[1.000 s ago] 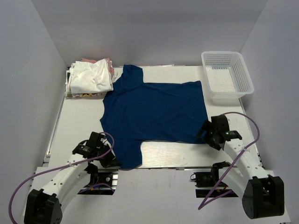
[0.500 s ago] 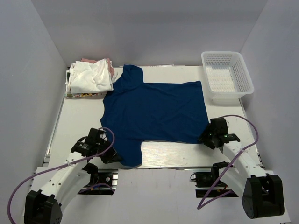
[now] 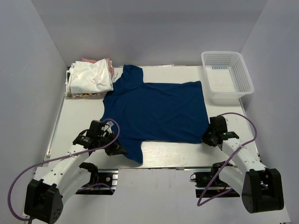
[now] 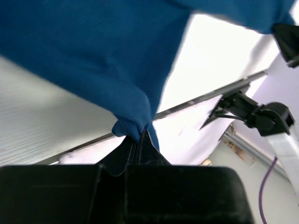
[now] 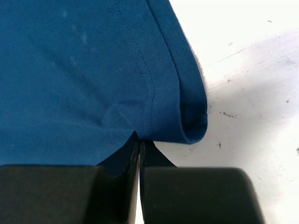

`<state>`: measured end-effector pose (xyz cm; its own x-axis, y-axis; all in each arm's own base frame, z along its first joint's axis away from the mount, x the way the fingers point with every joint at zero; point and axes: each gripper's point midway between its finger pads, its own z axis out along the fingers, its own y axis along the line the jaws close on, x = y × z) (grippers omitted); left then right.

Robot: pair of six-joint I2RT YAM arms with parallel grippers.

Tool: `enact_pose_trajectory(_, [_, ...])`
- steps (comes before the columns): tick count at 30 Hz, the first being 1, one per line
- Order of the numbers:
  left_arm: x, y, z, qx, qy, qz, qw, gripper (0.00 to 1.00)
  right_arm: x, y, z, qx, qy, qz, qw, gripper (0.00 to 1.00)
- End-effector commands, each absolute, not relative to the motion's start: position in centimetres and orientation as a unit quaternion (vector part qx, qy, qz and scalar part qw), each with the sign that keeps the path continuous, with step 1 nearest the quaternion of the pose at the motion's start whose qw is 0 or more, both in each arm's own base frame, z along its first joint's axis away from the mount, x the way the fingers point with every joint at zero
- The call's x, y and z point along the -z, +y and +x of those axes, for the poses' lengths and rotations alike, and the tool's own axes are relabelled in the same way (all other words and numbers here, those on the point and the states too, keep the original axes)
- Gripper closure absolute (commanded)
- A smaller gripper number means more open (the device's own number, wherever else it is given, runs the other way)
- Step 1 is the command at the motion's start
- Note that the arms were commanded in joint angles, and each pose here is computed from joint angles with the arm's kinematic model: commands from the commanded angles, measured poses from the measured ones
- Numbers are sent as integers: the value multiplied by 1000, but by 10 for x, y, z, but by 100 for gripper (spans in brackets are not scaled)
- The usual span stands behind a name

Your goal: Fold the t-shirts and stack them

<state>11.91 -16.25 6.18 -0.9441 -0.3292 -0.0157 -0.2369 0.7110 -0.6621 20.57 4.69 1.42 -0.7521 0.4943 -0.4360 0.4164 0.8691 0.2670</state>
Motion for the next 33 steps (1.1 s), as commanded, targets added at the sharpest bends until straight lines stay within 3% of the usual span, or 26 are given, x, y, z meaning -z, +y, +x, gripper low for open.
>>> enact_pose_trajectory(1, [-99,-177,144,390,909,-96,115,100,-32,47,212,-77,935,220,268,100])
enact_pose_trajectory(12, [-144,-195,236,402,889,-64,211,100,-82,63,271,-106,934,159,303,100])
enact_pose_trajectory(19, [-157,-172,298,299,905,-121,278,100,-98,63,302,-95,933,149,314,100])
enact_pose_trajectory(26, [-180,-160,357,265,892,-139,338,100,-102,63,339,-79,937,145,309,100])
enact_pose_trajectory(33, [-167,-146,393,219,897,-137,358,100,-111,58,371,-55,933,150,324,100])
